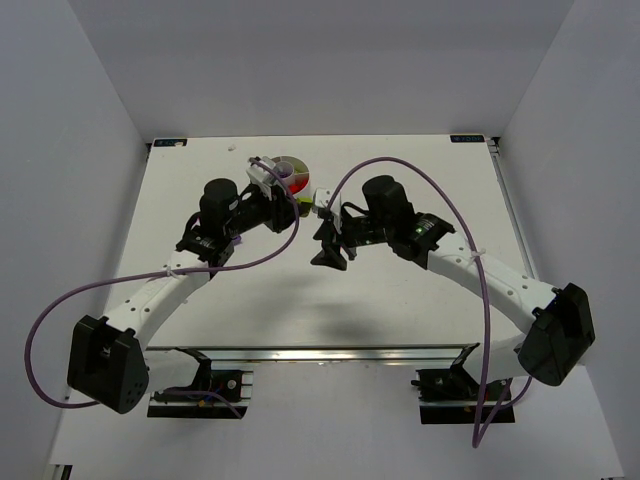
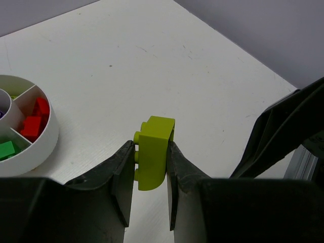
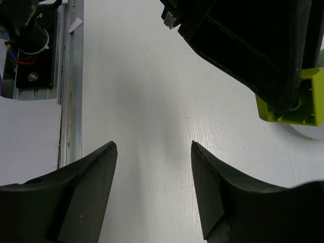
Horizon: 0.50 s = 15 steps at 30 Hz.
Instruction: Sort the legos into containers by color
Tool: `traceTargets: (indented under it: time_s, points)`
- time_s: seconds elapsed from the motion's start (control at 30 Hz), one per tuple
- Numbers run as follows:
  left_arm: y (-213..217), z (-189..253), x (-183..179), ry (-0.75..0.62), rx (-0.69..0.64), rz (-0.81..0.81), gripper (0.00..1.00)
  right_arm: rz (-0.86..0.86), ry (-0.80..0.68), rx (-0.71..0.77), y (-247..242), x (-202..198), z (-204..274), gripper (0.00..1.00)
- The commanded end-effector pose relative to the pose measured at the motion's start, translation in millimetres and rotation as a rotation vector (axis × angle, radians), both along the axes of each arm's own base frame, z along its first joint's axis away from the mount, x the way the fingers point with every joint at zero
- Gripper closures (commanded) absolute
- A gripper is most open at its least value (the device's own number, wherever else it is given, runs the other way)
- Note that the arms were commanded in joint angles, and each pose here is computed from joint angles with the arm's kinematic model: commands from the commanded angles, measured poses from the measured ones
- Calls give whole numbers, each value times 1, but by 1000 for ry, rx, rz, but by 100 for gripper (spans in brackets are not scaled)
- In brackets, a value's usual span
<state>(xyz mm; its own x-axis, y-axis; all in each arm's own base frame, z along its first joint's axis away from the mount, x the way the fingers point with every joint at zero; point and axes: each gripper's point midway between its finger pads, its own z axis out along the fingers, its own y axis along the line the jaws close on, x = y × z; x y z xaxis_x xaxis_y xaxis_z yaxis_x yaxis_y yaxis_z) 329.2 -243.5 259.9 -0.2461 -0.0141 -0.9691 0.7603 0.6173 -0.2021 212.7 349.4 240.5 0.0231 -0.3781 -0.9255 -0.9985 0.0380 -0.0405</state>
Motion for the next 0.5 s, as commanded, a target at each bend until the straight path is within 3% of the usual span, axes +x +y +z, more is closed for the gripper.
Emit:
traceTargets:
  time_s: [0.0,0.2,0.47]
  points:
    - [-3,6,-6,-21,-19,-28,98,-7,-67,43,0,4,23,32]
    - [-11,3,-13,-13,-36,-86,98,-92,-113,31,-2,28,18,25]
    - [-19,18,-31,-53,-106,-181,98,-202,65,211,-36,67,45,27]
